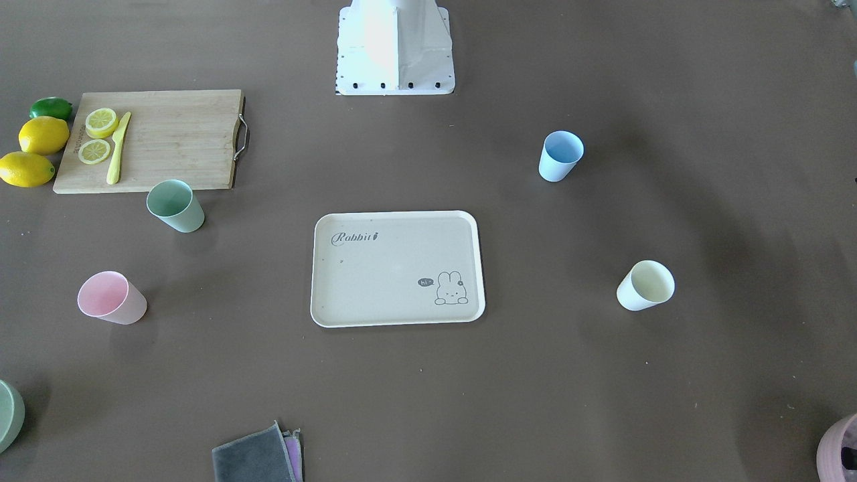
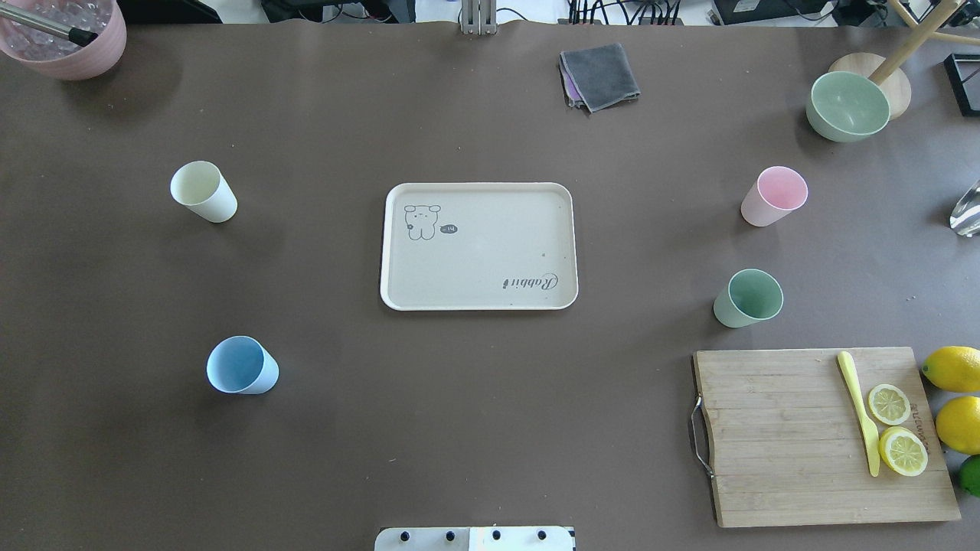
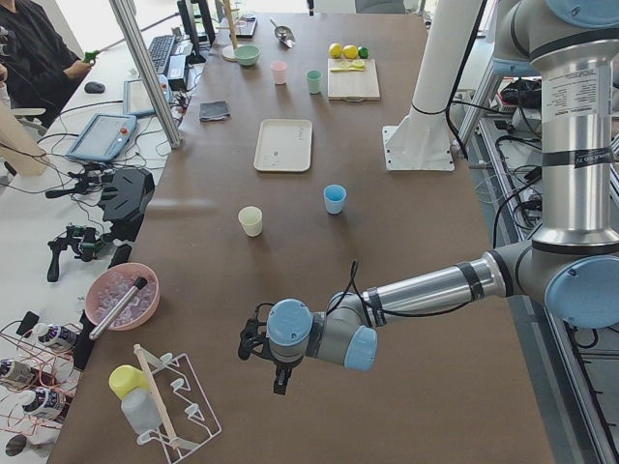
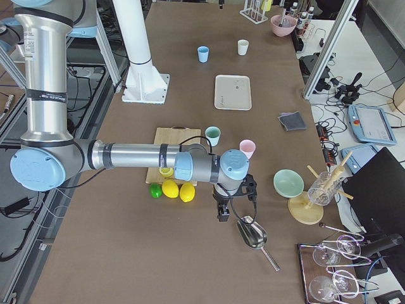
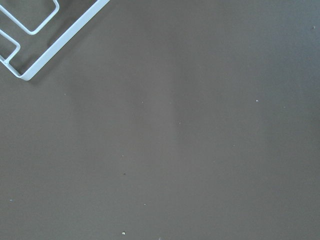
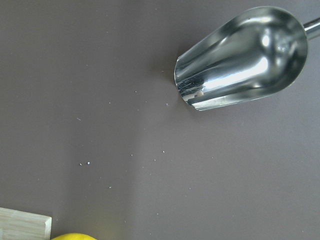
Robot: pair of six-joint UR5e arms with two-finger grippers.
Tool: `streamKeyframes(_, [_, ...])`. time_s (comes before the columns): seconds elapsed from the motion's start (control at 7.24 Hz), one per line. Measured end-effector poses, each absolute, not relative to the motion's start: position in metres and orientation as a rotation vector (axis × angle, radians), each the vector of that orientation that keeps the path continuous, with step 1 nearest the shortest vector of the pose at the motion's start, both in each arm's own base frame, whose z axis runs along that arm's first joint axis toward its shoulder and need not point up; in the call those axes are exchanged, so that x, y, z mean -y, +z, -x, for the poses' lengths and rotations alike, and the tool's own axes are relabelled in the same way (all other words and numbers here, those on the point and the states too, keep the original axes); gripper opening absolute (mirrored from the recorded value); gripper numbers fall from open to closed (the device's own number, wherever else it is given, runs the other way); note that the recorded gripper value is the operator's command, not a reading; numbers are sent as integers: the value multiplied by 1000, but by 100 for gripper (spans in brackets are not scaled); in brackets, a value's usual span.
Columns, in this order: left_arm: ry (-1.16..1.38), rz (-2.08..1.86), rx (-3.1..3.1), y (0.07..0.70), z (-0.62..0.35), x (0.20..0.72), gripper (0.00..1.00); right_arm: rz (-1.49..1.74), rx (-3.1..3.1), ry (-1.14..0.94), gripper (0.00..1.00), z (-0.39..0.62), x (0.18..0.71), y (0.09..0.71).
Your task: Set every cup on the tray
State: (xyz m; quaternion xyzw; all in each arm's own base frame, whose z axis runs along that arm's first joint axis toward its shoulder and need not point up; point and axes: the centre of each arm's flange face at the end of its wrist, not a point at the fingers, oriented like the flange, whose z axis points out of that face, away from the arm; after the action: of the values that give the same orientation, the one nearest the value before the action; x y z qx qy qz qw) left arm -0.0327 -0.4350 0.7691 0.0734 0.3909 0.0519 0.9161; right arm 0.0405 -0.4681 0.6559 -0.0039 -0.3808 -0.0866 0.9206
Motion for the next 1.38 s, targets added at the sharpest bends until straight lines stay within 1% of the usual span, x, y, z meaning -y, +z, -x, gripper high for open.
streamKeyframes(0.83, [101, -140, -813, 773, 34, 425, 98, 3, 783, -169, 100, -45, 471, 656])
streamKeyframes(1.11, [100, -130, -844, 754, 31, 433, 98, 2, 785, -170, 100, -44, 471, 655])
streamKeyframes(1.38, [87, -97, -853, 715, 29, 445, 98, 6, 779, -170, 100, -44, 472, 657])
